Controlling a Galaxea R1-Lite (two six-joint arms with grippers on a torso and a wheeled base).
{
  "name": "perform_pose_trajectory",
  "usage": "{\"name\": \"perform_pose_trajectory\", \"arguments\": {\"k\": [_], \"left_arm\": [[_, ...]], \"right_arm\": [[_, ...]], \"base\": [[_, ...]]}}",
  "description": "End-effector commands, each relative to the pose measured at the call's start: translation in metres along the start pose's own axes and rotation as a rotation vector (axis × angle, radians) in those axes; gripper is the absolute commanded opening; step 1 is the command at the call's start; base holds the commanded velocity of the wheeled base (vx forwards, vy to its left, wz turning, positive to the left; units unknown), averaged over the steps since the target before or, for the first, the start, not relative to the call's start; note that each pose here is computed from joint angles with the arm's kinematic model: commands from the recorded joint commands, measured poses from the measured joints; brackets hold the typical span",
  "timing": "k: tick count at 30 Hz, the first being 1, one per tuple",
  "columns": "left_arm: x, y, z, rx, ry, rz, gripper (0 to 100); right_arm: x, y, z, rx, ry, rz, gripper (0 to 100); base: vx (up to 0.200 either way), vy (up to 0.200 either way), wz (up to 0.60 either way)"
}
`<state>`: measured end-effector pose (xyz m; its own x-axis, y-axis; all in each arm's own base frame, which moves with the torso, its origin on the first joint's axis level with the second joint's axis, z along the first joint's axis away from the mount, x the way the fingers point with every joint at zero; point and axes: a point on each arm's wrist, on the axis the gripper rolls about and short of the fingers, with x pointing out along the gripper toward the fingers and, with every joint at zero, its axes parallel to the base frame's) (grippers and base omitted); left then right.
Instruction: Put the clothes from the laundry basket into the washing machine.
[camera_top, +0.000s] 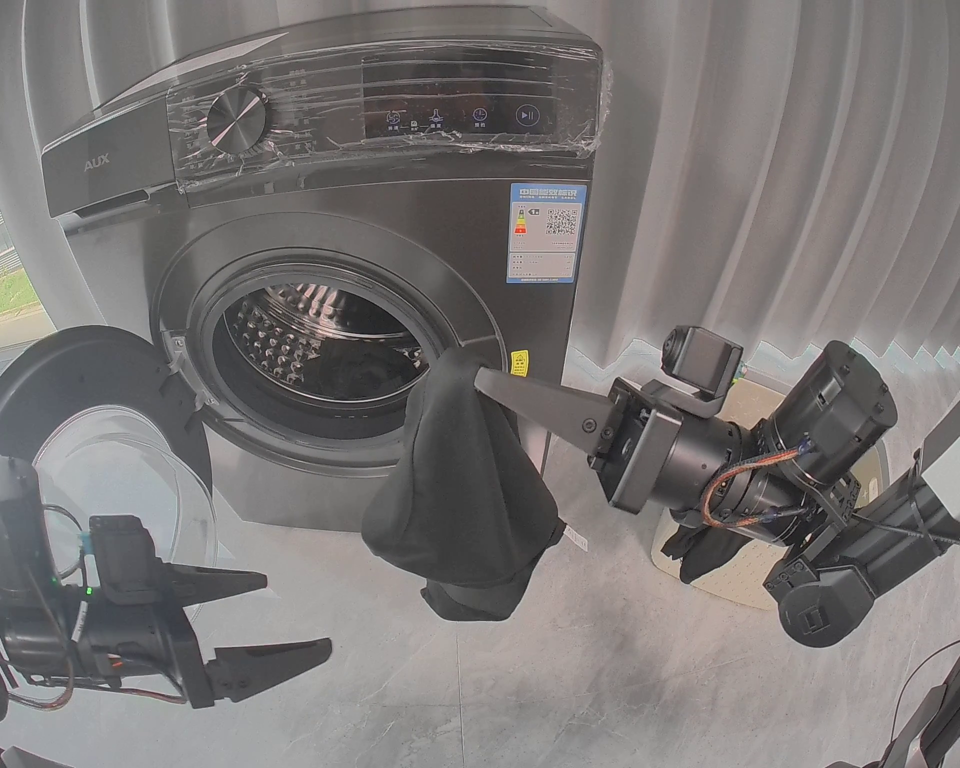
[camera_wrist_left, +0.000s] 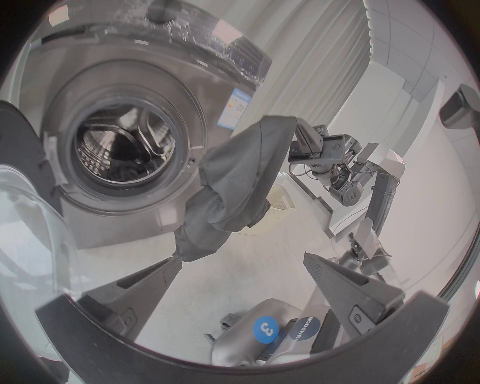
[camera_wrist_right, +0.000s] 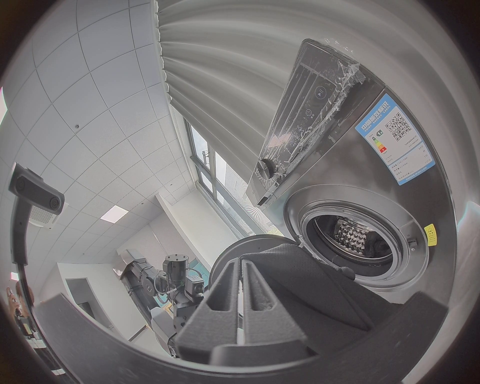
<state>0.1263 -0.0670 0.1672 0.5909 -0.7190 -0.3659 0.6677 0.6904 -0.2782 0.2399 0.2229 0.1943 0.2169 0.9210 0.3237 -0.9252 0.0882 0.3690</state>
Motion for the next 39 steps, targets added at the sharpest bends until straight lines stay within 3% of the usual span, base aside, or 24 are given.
{"name": "perform_pose_trajectory", "arguments": {"k": [1, 6, 11, 16, 21, 26, 32, 37, 39], "left_arm": [[0.041, 0.000, -0.002, -0.056, 0.116, -0.071, 100], [0.060, -0.007, 0.006, -0.100, 0.110, -0.119, 100], [0.072, -0.016, 0.006, -0.118, 0.119, -0.141, 100], [0.081, -0.027, 0.003, -0.180, 0.156, -0.165, 100], [0.092, -0.033, -0.001, -0.210, 0.179, -0.163, 100], [0.113, -0.038, -0.003, -0.280, 0.150, -0.130, 100], [0.131, -0.039, -0.010, -0.275, 0.122, -0.089, 100], [0.148, -0.041, -0.019, -0.317, 0.148, -0.069, 100], [0.154, -0.039, -0.020, -0.320, 0.145, -0.066, 100]], "right_arm": [[0.001, -0.002, -0.001, 0.000, 0.000, -0.003, 0], [0.001, -0.003, 0.000, -0.001, -0.008, -0.011, 0], [0.001, -0.003, 0.001, -0.004, -0.017, -0.018, 0], [0.003, -0.002, 0.003, -0.009, -0.023, -0.013, 0], [0.002, -0.002, 0.004, -0.010, -0.025, -0.012, 0], [0.002, -0.002, 0.005, -0.013, -0.029, -0.013, 0], [0.002, -0.002, 0.005, -0.014, -0.030, -0.013, 0], [0.001, -0.004, 0.008, -0.021, -0.038, -0.020, 0], [0.001, -0.003, 0.009, -0.022, -0.039, -0.019, 0]], "base": [[0.000, 0.000, 0.00], [0.000, 0.000, 0.00], [0.000, 0.000, 0.00], [0.000, 0.000, 0.00], [0.000, 0.000, 0.00], [0.000, 0.000, 0.00], [0.000, 0.000, 0.00], [0.000, 0.000, 0.00], [0.000, 0.000, 0.00]]}}
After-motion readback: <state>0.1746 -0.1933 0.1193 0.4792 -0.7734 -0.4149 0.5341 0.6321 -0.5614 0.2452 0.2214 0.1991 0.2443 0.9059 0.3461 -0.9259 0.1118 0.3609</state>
